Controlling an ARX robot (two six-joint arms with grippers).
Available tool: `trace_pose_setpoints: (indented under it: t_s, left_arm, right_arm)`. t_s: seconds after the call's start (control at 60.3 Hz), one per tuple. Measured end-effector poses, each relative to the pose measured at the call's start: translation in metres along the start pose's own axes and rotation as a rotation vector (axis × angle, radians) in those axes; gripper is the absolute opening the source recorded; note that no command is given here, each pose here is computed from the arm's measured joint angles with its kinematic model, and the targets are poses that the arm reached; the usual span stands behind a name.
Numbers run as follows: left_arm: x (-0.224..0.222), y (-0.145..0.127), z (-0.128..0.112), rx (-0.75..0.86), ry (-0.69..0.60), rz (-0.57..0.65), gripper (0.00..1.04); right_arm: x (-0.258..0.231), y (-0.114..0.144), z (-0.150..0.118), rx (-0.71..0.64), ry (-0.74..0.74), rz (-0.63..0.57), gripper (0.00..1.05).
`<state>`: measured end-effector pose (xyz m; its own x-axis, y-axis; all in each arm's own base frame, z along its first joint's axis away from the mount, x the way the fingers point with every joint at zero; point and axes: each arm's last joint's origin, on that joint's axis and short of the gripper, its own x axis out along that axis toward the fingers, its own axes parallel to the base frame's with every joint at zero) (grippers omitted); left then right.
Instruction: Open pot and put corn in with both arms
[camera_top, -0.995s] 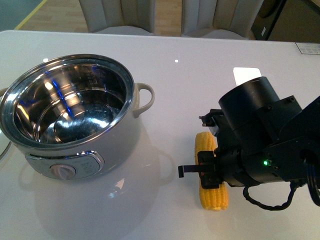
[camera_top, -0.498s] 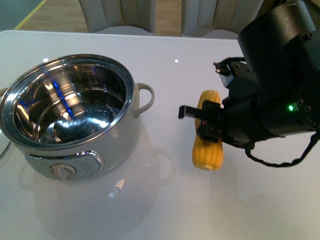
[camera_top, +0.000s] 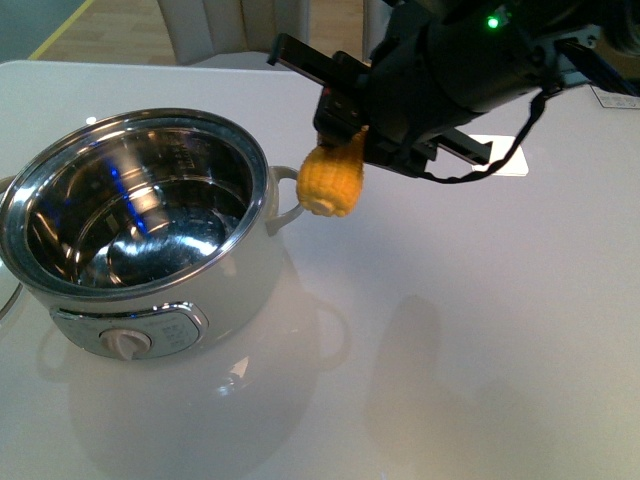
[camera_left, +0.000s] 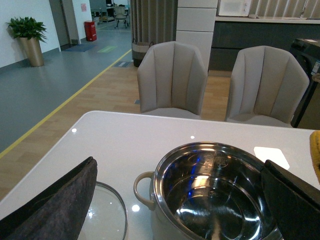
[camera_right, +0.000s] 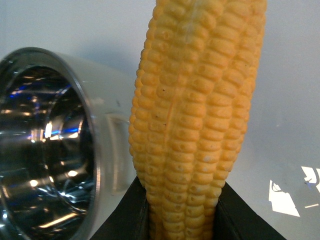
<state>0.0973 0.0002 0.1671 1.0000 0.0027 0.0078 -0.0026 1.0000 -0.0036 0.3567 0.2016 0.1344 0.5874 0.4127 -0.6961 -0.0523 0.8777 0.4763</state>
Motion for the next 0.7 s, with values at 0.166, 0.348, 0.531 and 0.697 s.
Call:
trace_pose_setpoints:
  t_s: [0.166,0.348,0.531,0.697]
  left_arm:
    - [0.000,0.000,0.000,0.000,0.000,0.000,0.98]
    - [0.000,0.000,0.000,0.000,0.000,0.000,0.98]
    - [0.000,0.000,0.000,0.000,0.000,0.000,0.98]
    - [0.000,0.000,0.000,0.000,0.000,0.000,0.98]
  right_arm:
    - [0.010,0.019,-0.007,0.004,0.033,0.039,0.20]
    - [0.018,0.039,-0.014,0.002,0.064,0.074,0.20]
    - [0.025,0.053,-0.018,0.010,0.088,0.103,0.20]
    - [0.026,0.067,-0.017,0.018,0.088,0.139,0.20]
